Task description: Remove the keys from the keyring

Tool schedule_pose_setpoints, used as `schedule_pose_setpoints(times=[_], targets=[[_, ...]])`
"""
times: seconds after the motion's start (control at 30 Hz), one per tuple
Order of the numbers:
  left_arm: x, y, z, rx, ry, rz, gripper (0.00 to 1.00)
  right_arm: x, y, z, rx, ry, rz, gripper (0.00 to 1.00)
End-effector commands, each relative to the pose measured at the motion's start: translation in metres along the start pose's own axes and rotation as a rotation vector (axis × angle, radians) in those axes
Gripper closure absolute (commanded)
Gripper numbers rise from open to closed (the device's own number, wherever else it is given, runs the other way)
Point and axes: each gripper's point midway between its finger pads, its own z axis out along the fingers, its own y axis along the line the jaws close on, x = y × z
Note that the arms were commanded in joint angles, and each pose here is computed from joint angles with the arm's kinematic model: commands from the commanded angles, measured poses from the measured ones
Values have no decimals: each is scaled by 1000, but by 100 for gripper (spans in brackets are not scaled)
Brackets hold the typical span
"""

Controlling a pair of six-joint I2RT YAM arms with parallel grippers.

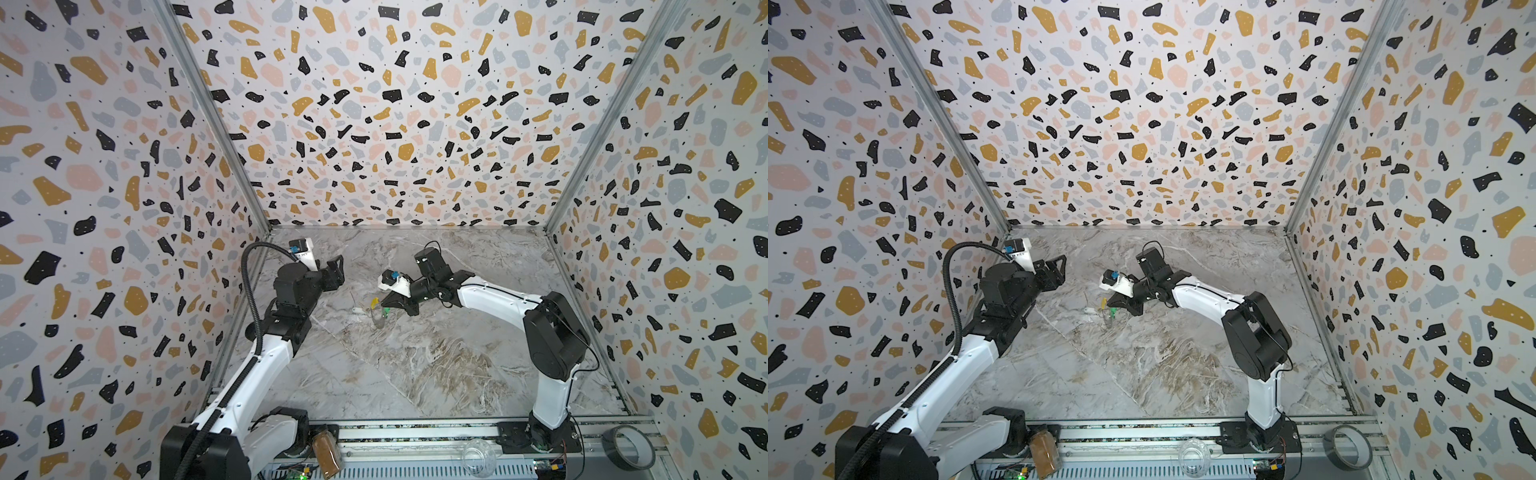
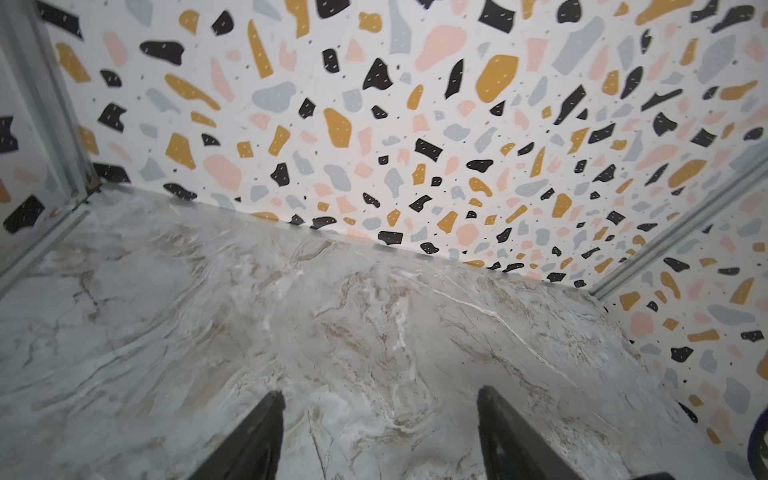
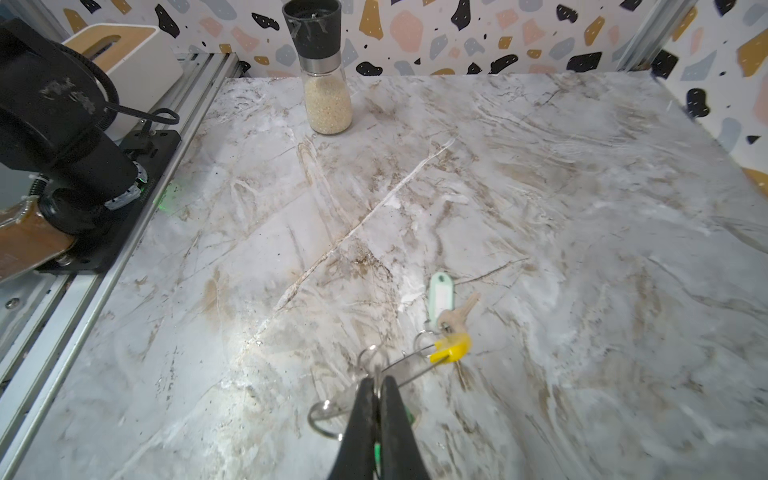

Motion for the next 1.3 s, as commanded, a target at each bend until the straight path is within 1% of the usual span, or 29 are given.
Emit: schedule_pose_setpoints(times=[0.0, 0.07, 0.13, 0.17, 0.23, 0.33, 0.4, 0.47, 0.57, 0.63, 0.77, 0.93, 1.17, 1.27], targets=[[-10, -35, -7, 109, -61, 207, 33, -22, 7, -30, -1, -50, -125, 97], [-4, -59, -11, 189, -55, 323, 36, -21, 8, -40, 6, -42, -145, 98], [2, -81, -16, 259, -58, 449, 42, -21, 11, -51, 14, -36, -165, 98], [11, -87, -18, 289, -32, 502, 45, -20, 12, -56, 20, -36, -176, 98], [23, -107, -25, 390, -16, 597, 52, -23, 16, -67, 32, -45, -191, 98], [39, -127, -35, 508, -11, 695, 60, -28, 24, -78, 15, -61, -189, 98], [56, -139, -42, 585, -10, 782, 66, -29, 30, -82, -1, -55, -174, 98], [69, -149, -45, 651, -10, 836, 69, -32, 35, -84, -19, -54, -152, 98], [86, -162, -50, 741, 14, 909, 71, -33, 43, -87, -40, -48, -131, 98], [95, -166, -52, 783, 43, 929, 72, -33, 44, -88, -20, -33, -136, 98], [107, -168, -56, 837, 62, 947, 72, -33, 50, -89, 2, -16, -145, 98], [122, -168, -56, 856, 108, 958, 73, -34, 55, -89, 15, -13, -145, 98], [128, -175, -59, 870, 101, 946, 74, -35, 59, -86, 14, -7, -152, 98], [129, -177, -59, 876, 96, 935, 76, -36, 58, -86, 20, -4, -158, 98]])
